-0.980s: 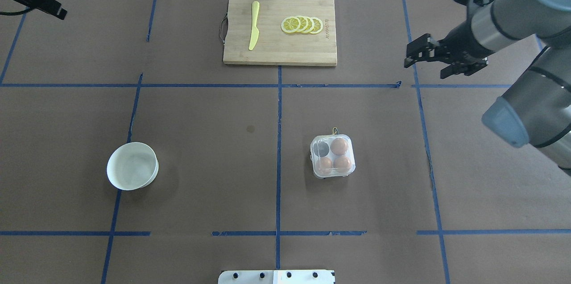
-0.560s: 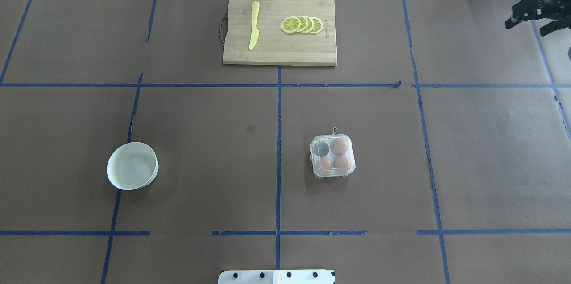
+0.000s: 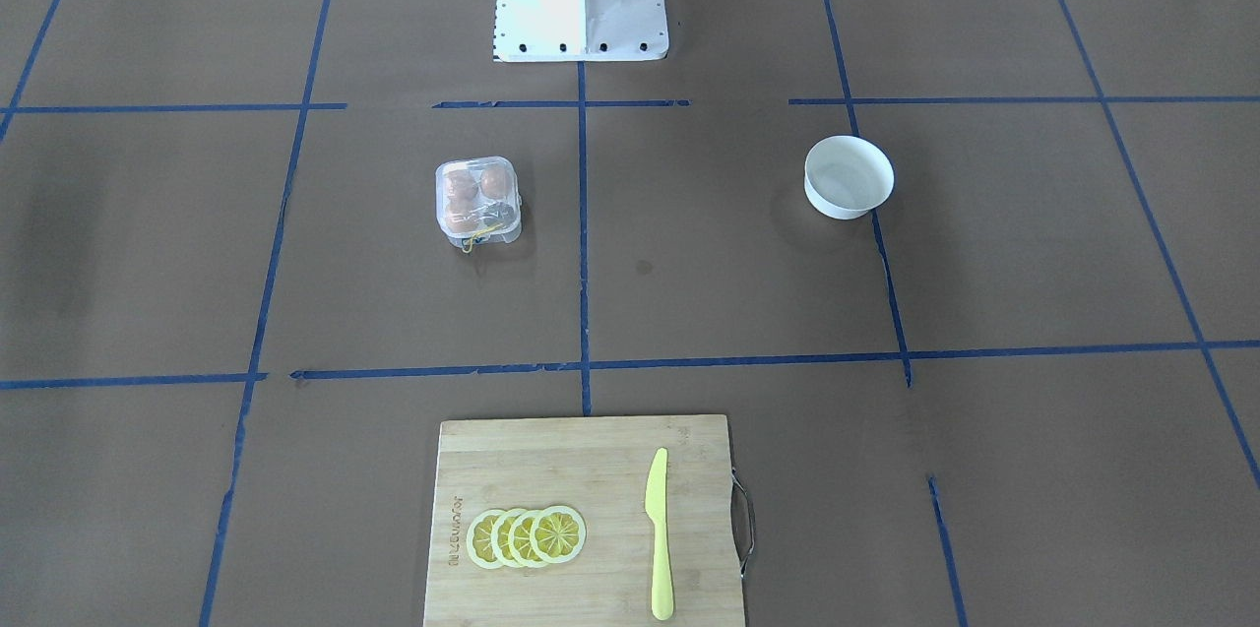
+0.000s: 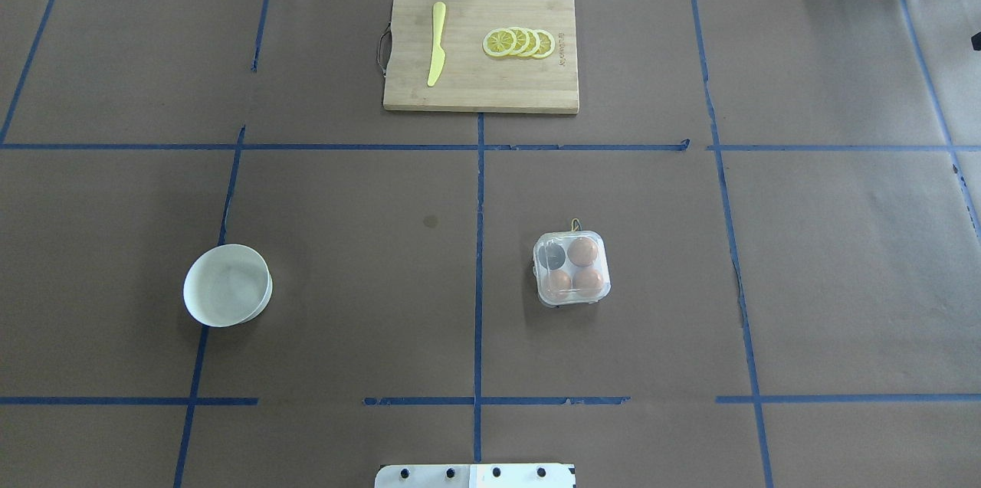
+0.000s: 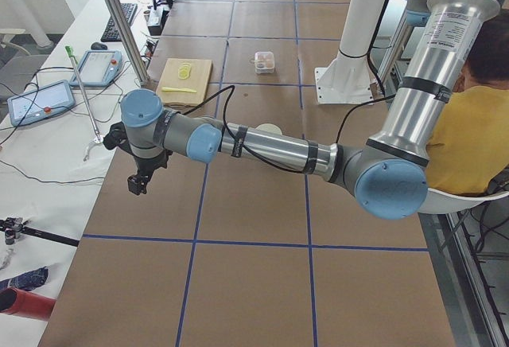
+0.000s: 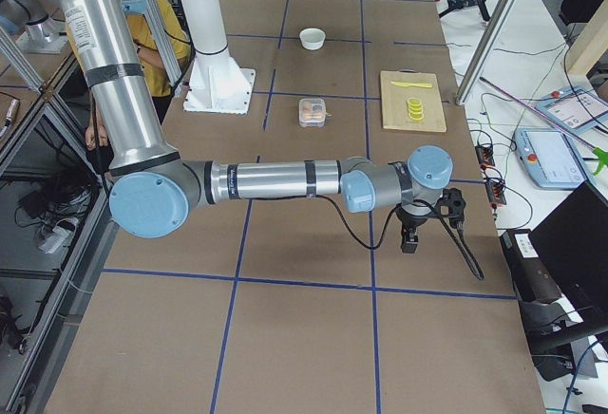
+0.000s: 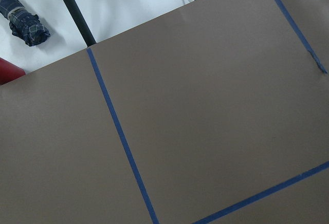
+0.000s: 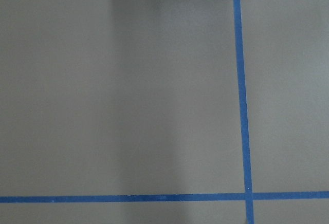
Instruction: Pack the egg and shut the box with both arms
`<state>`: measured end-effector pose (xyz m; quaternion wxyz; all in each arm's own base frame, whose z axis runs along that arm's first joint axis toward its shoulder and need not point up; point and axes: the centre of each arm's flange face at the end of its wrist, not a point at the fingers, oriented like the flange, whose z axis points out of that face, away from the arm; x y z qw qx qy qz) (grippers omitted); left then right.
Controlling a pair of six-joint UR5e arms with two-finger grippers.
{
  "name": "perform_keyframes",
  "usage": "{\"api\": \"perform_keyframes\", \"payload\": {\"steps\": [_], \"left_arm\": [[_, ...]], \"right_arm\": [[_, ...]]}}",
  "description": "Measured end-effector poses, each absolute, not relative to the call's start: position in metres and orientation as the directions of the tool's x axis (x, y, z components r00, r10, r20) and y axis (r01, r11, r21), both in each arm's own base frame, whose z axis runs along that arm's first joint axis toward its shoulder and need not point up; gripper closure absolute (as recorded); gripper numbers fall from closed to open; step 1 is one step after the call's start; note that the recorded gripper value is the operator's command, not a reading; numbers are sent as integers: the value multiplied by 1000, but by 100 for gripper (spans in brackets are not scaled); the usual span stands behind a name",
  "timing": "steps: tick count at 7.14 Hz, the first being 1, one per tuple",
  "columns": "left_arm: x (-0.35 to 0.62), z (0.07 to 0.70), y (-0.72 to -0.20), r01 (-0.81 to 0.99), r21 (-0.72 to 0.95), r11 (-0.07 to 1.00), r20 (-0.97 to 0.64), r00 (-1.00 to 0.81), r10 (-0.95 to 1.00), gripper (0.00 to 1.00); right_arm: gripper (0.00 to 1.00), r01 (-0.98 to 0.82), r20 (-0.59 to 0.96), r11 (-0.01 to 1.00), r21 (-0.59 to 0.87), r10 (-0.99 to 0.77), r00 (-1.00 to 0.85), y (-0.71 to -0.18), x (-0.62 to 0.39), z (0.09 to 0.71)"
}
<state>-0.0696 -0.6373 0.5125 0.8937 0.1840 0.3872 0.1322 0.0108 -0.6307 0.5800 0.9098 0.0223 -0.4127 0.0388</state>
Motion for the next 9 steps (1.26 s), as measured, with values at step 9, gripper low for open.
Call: {"api": "perform_keyframes", "payload": {"steps": [9], "left_arm": [[-67,548,-562,-53,402,914,-656,680,328,0]], "right_arm": [[0,-2,712,1000,20,-13,702,-624,64,520]]}}
